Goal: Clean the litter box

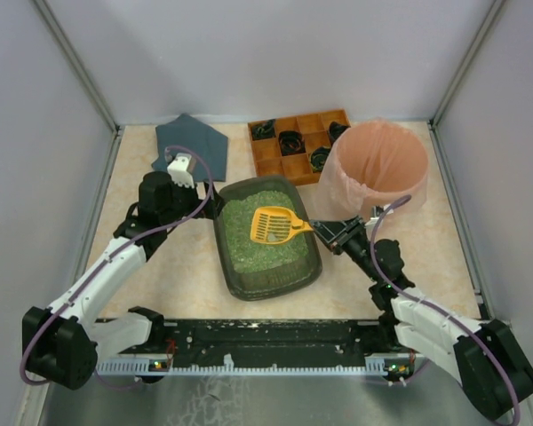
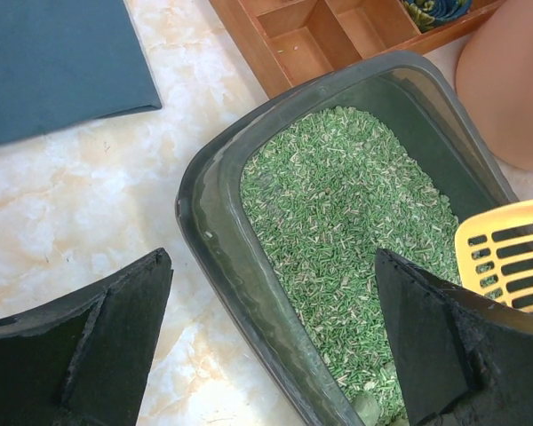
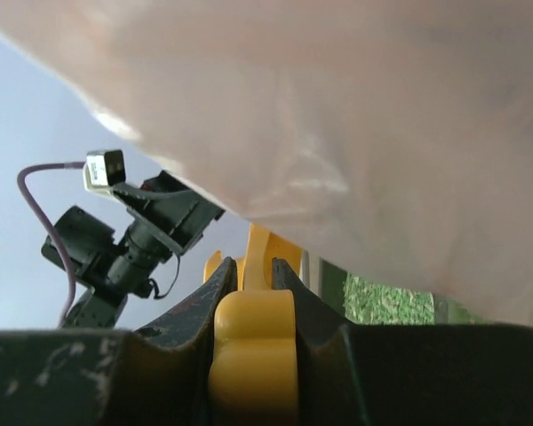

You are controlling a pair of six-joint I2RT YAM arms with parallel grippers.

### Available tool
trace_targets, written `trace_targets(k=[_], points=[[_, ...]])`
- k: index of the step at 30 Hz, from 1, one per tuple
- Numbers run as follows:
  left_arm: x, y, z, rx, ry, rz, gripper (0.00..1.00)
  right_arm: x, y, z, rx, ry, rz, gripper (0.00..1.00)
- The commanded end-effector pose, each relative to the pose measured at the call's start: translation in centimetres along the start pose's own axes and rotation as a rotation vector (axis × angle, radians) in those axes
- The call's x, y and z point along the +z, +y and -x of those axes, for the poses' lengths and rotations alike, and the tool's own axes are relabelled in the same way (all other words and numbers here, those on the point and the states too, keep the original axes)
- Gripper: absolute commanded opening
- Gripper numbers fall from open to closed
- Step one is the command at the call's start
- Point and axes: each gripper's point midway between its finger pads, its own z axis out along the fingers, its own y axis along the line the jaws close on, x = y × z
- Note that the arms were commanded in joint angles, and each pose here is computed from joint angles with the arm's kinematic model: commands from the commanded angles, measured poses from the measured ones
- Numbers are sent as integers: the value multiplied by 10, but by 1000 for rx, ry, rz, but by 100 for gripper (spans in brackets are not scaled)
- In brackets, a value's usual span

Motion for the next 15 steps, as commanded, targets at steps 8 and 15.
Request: trace_targets(k=[8,15], points=[[-4,1,10,11,-35,-3,100,-4,24,17,14,-102,68,0],[-1,-1,10,19,-30,-16,100,-5,28,16,28,-57,109,0]])
